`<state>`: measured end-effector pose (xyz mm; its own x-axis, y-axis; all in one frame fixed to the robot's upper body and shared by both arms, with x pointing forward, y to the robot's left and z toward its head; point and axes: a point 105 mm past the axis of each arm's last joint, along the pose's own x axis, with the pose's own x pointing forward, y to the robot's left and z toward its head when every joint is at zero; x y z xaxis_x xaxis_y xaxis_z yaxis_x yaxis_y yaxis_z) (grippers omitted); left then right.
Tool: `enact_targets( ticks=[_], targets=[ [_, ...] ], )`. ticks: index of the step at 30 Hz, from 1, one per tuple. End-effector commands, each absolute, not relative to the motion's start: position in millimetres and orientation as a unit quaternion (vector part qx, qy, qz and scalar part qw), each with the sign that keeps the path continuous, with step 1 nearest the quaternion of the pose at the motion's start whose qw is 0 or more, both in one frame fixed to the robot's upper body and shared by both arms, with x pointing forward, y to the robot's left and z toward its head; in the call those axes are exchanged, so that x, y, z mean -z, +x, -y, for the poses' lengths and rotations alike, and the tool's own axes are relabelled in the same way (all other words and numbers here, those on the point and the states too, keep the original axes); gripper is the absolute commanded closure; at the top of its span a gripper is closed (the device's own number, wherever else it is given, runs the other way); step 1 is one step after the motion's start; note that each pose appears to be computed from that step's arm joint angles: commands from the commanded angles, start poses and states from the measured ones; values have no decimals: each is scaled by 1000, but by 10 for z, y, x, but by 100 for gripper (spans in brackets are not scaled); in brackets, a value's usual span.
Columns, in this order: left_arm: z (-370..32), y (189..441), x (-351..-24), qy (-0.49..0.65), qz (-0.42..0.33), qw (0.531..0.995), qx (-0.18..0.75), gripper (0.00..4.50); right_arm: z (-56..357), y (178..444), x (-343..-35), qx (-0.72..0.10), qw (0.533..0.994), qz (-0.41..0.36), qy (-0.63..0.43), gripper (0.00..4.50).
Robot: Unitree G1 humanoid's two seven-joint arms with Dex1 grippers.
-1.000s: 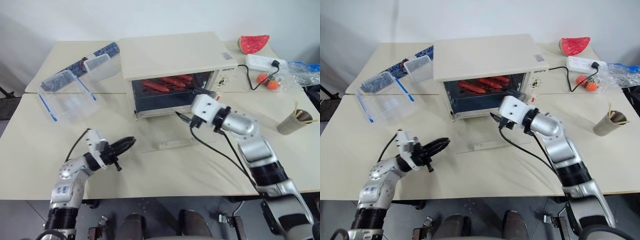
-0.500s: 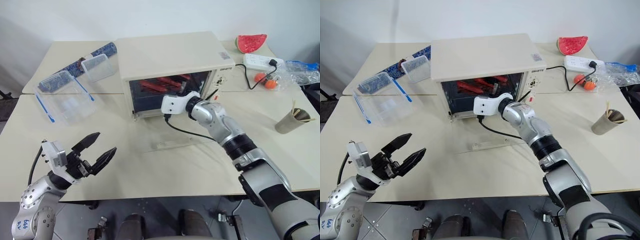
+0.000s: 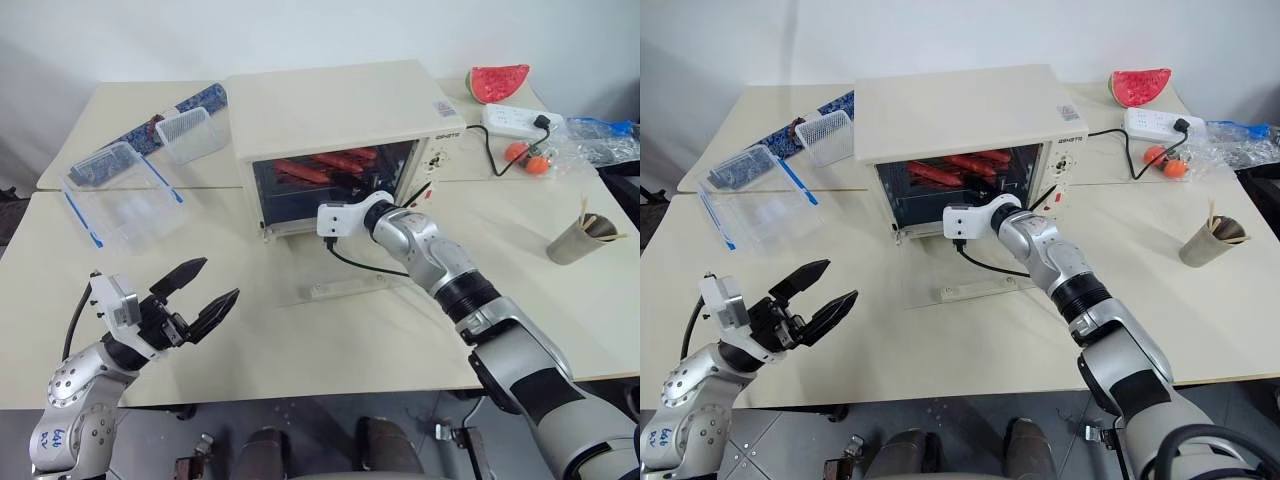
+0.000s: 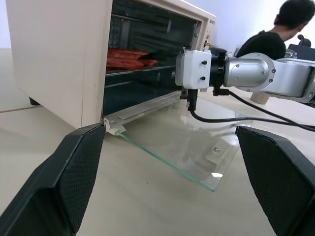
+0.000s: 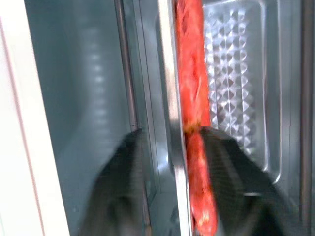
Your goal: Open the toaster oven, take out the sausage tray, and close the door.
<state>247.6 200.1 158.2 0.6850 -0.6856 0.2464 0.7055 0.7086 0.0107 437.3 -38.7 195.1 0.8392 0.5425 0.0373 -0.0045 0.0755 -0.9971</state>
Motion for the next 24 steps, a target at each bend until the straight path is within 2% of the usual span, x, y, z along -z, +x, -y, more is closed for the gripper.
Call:
enact_targets(
  ticks=[1,10,11,13,24],
  targets=[
    [-1979,2480,-1621,-35,122,912,391,0,375,4353,-2076,-173,703,224,-653,367],
    [-1965,2499,-1613,-35,121,910,395,0,417,4365,-2057,-170,704,211,-656,367],
    [-1962,2504,-1613,-35,121,910,396,0,407,4358,-2056,-172,704,212,-656,402],
    [-1959,2509,-1613,-35,122,909,396,0,400,4350,-2056,-174,704,212,-655,445],
    [-1941,2552,-1626,-34,123,907,401,0,239,4185,-2216,-197,692,258,-645,445]
  ],
)
